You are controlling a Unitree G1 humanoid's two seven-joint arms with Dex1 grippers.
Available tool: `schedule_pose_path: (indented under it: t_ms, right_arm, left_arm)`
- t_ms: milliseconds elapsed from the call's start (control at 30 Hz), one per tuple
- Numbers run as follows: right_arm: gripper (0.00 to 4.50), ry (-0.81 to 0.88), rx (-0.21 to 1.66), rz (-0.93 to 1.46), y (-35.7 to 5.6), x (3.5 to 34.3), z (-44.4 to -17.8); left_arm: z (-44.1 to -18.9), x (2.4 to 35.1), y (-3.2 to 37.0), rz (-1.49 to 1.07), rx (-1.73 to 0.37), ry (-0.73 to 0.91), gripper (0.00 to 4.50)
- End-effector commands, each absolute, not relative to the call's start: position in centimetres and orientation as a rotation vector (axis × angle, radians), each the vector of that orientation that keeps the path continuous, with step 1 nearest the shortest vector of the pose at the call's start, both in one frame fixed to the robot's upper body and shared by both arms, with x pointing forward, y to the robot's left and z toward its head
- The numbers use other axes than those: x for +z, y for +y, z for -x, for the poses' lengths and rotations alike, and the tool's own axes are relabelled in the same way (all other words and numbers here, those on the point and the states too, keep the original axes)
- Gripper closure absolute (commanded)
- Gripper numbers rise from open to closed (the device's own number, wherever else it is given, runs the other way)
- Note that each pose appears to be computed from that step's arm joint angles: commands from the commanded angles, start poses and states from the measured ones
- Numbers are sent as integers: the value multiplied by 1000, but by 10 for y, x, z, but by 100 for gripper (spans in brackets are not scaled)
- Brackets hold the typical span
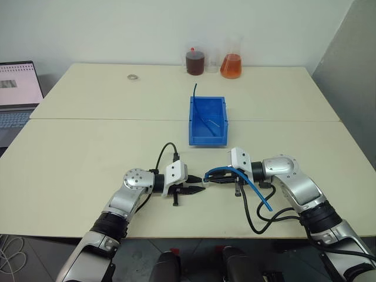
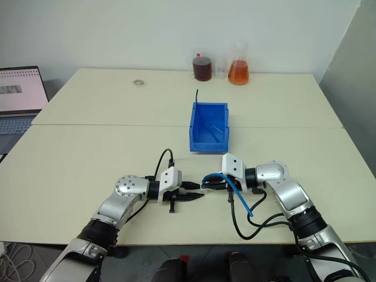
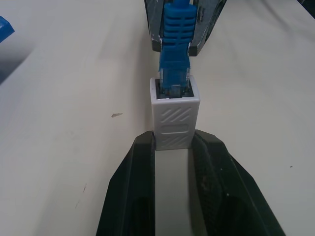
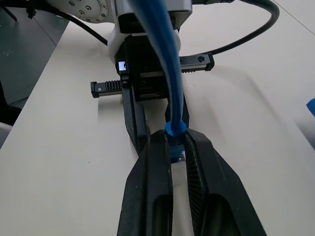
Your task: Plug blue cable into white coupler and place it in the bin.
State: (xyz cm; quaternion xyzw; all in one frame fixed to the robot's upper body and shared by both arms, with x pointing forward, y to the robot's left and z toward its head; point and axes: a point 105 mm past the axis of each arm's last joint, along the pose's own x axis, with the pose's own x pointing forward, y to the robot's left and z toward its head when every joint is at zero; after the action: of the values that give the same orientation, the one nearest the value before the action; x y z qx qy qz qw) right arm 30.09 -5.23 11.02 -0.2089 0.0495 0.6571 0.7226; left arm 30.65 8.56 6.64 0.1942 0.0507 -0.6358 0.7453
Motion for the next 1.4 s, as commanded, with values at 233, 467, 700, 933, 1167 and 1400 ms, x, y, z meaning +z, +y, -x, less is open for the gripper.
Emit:
schedule_pose_path:
  t_ms: [233, 467, 700, 933, 1167, 1400]
  right_arm:
    - [437, 220, 1356, 266, -59, 124, -308]
    - [437, 148, 1160, -23, -63, 225, -340]
    - [437, 154, 939, -130, -61, 262, -406]
    - [357, 219, 845, -81, -56, 241, -441]
    - [188, 196, 806, -98, -58, 246, -452]
    - [46, 166, 785, -86, -68, 256, -453]
  left_arm:
    - [-293, 123, 113, -432, -1405, 5, 177]
    - [-281, 149, 160, -431, -1221, 83, 22]
    - [-321, 200, 161, -280, -779, -130, 1]
    - [-320, 203, 140, -172, -678, -154, 0]
    - [-313, 197, 144, -145, -644, -130, 0]
    - [-319, 193, 141, -148, -630, -107, 0]
